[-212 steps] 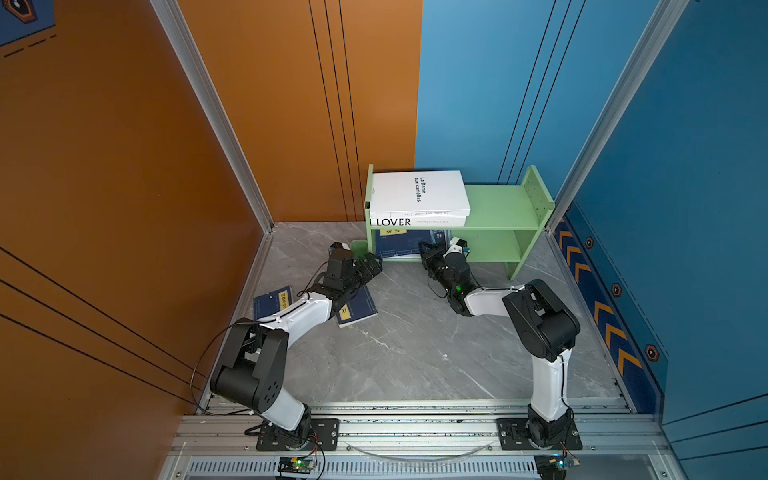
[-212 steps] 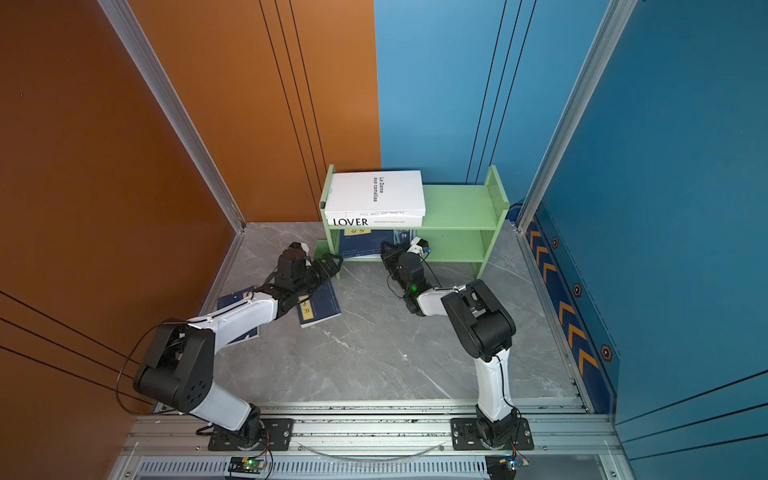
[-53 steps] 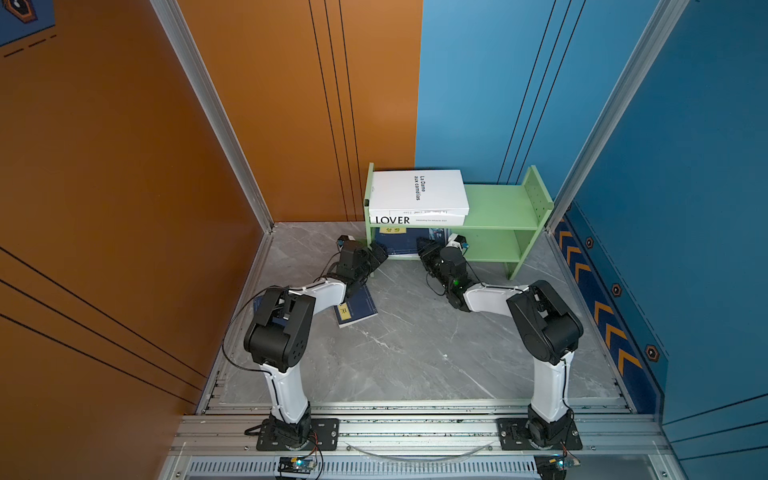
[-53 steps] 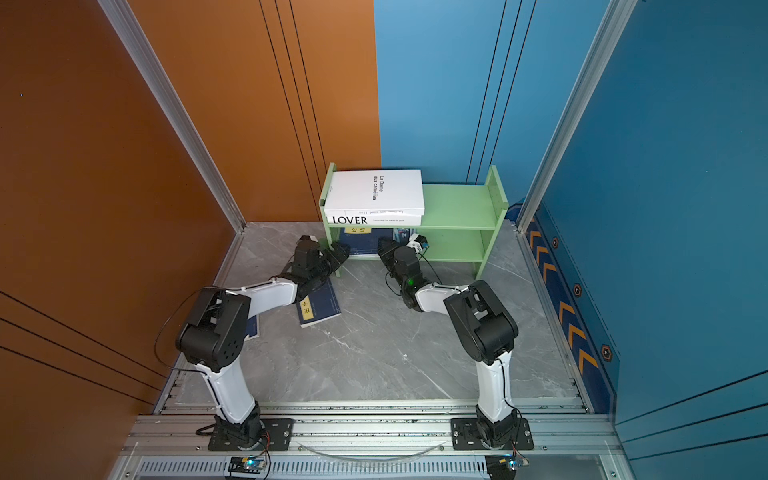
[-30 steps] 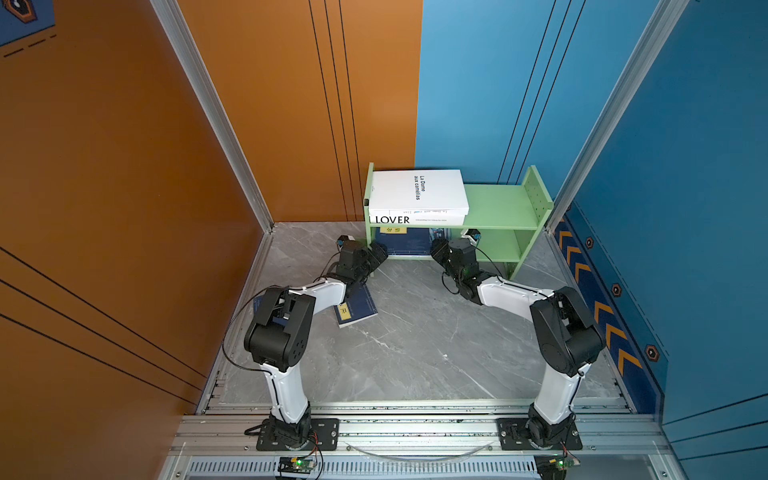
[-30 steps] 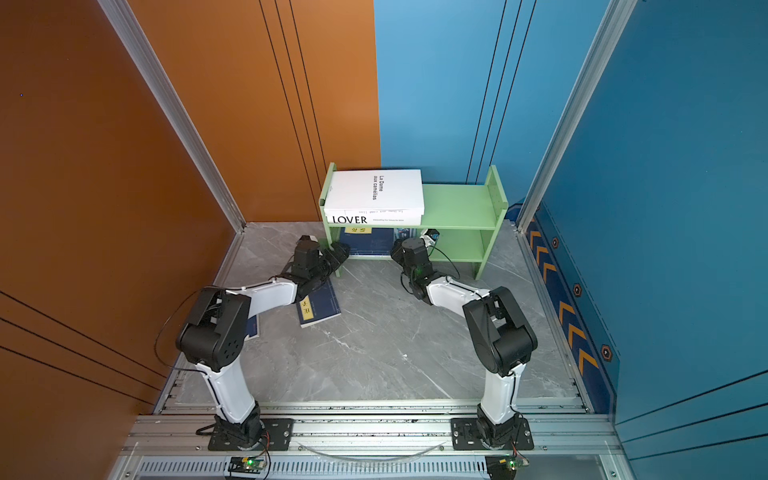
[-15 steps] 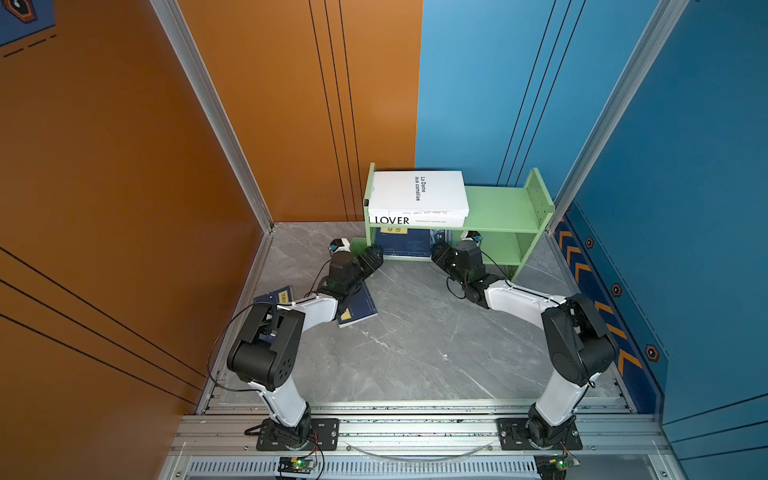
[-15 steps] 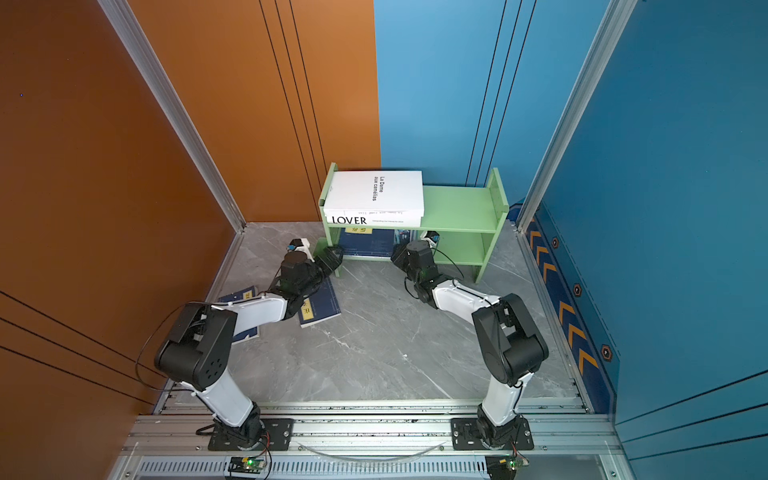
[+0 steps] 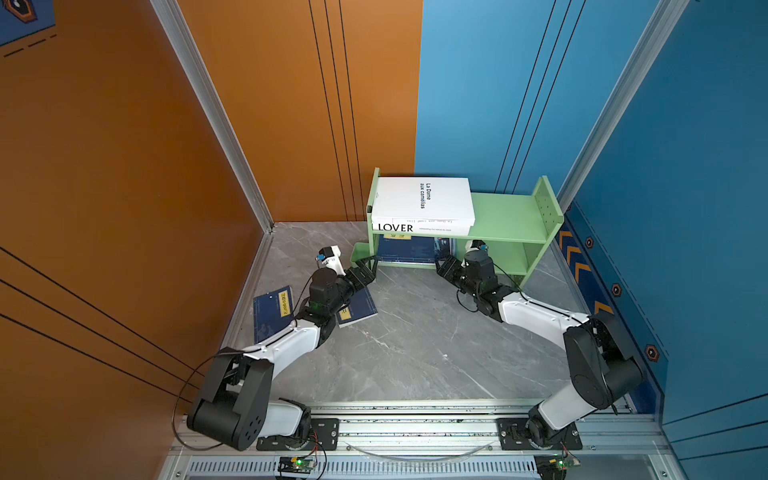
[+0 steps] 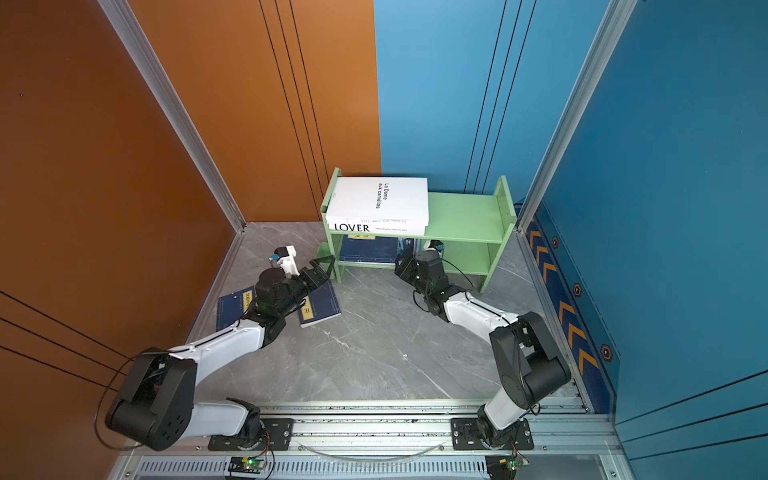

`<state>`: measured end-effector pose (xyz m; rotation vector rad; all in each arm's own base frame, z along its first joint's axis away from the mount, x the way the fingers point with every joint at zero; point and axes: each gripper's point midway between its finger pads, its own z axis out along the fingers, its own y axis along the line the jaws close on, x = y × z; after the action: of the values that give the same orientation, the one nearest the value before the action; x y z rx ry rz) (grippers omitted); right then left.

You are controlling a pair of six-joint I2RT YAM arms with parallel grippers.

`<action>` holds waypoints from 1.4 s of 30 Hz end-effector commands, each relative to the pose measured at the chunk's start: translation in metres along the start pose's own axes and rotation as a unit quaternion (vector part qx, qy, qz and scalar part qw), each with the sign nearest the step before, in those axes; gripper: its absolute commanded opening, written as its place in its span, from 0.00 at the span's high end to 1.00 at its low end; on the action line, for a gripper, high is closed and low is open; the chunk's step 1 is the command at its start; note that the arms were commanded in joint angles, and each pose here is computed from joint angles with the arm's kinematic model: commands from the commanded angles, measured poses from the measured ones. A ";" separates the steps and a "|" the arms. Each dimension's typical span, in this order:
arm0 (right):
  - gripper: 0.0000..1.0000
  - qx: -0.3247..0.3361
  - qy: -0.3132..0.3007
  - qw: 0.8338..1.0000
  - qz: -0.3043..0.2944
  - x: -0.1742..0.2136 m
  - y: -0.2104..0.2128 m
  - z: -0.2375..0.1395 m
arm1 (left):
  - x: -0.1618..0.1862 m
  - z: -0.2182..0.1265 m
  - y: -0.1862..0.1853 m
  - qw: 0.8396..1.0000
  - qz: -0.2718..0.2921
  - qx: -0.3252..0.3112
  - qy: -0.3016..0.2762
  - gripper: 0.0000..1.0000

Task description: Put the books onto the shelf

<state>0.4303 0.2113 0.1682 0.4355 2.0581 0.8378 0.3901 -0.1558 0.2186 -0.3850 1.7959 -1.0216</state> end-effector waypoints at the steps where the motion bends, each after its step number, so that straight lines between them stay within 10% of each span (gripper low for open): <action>1: 0.34 -0.054 -0.051 0.997 -0.006 -0.024 0.013 0.000 | 0.013 -0.011 0.022 0.998 0.022 -0.048 0.023 0.02; 14: 0.31 -0.091 -0.076 0.987 0.111 -0.023 -0.005 -0.008 | 0.007 -0.030 0.034 0.997 0.024 -0.079 0.011 0.02; 42: 0.34 -0.039 -0.144 0.989 -0.003 -0.046 -0.031 0.005 | 0.013 -0.031 0.052 0.993 0.030 -0.106 0.038 0.02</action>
<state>0.4560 0.1651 0.1769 0.5059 1.7259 0.8627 0.3677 -0.1241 0.1767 -0.4326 1.9666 -0.8475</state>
